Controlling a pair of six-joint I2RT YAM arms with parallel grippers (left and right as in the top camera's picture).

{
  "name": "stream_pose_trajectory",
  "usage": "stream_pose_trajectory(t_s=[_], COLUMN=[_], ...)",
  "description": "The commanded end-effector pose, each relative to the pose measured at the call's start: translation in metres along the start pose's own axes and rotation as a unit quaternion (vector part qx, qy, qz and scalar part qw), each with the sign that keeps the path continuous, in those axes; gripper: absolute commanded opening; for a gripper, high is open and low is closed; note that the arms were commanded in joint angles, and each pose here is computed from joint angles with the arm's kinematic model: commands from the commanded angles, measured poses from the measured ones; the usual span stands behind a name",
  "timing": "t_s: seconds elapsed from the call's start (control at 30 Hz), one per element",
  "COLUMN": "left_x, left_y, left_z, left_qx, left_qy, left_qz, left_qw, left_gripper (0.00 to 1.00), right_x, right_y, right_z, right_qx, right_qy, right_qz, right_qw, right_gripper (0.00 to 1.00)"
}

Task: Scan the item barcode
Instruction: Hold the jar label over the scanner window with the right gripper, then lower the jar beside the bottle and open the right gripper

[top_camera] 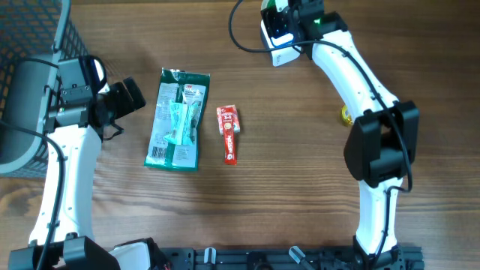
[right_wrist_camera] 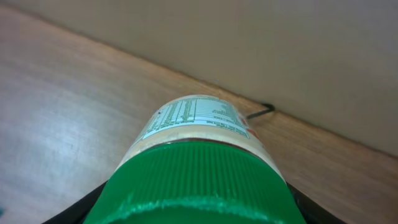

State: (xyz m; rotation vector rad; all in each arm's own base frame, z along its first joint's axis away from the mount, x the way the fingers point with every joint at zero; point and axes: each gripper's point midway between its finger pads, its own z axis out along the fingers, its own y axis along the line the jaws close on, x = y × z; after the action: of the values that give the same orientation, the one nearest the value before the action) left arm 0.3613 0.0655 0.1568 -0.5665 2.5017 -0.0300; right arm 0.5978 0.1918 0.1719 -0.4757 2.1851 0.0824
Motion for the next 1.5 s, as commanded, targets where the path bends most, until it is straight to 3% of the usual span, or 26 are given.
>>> stream_pose_trajectory(t_s=[0.0, 0.17, 0.33, 0.4, 0.5, 0.6, 0.7, 0.8, 0.83, 0.87, 0.93, 1.07, 1.2, 1.37, 1.43, 1.47], left_x=[-0.003, -0.003, -0.003, -0.003, -0.003, -0.003, -0.003, -0.003, -0.003, -0.003, -0.003, -0.003, -0.003, -0.003, -0.003, -0.003], left_y=[0.001, 0.001, 0.001, 0.001, 0.001, 0.001, 0.001, 0.001, 0.001, 0.001, 0.001, 0.001, 0.001, 0.001, 0.001, 0.001], left_z=[-0.001, -0.001, -0.001, -0.001, -0.001, -0.001, -0.001, -0.001, -0.001, -0.001, -0.001, -0.001, -0.001, -0.001, -0.001, -0.001], left_qx=[-0.001, -0.001, -0.001, -0.001, -0.001, -0.001, -0.001, -0.001, -0.001, -0.001, -0.001, -0.001, -0.001, -0.001, -0.001, -0.001], left_qy=[-0.004, -0.004, -0.004, -0.004, -0.004, -0.004, -0.004, -0.004, -0.004, -0.004, -0.004, -0.004, -0.004, -0.004, -0.004, -0.004], left_qz=[0.005, 0.005, 0.005, 0.005, 0.005, 0.005, 0.005, 0.005, 0.005, 0.005, 0.005, 0.005, 0.004, 0.005, 0.005, 0.005], left_qw=[1.000, 1.000, 1.000, 1.000, 1.000, 1.000, 1.000, 1.000, 1.000, 1.000, 1.000, 1.000, 1.000, 1.000, 1.000, 1.000], left_gripper=[1.00, 1.00, 1.00, 1.00, 1.00, 1.00, 1.00, 1.00, 1.00, 1.00, 1.00, 1.00, 1.00, 1.00, 1.00, 1.00], right_x=[-0.019, -0.033, -0.012, -0.021, -0.062, -0.109, -0.114, -0.061, -0.009, 0.015, 0.069, 0.148, 0.200, 0.237, 0.244, 0.245], right_y=[-0.007, -0.001, 0.002, 0.000, -0.006, -0.015, -0.016, -0.009, -0.002, 0.001, 0.008, 0.019, 0.026, 0.031, 0.032, 0.032], right_z=[0.006, 0.006, 0.026, 0.022, -0.010, -0.073, -0.123, -0.156, -0.167, -0.171, -0.180, -0.186, -0.176, -0.161, -0.155, -0.153], right_qx=[-0.003, -0.024, -0.026, -0.024, -0.018, -0.008, -0.010, -0.022, -0.030, -0.033, -0.030, -0.017, -0.012, -0.011, -0.011, -0.012], right_qy=[-0.047, -0.078, -0.053, -0.068, -0.127, -0.183, -0.165, -0.040, 0.067, 0.116, 0.230, 0.374, 0.428, 0.445, 0.442, 0.438], right_qz=[0.041, 0.039, 0.040, 0.040, 0.036, 0.037, 0.039, 0.051, 0.060, 0.068, 0.111, 0.147, 0.150, 0.148, 0.148, 0.148], right_qw=[0.998, 0.996, 0.997, 0.997, 0.991, 0.982, 0.986, 0.998, 0.996, 0.990, 0.966, 0.916, 0.891, 0.883, 0.885, 0.886], right_gripper=[0.15, 0.14, 0.15, 0.15, 0.12, 0.11, 0.11, 0.13, 0.12, 0.12, 0.11, 0.12, 0.16, 0.25, 0.42, 0.61])
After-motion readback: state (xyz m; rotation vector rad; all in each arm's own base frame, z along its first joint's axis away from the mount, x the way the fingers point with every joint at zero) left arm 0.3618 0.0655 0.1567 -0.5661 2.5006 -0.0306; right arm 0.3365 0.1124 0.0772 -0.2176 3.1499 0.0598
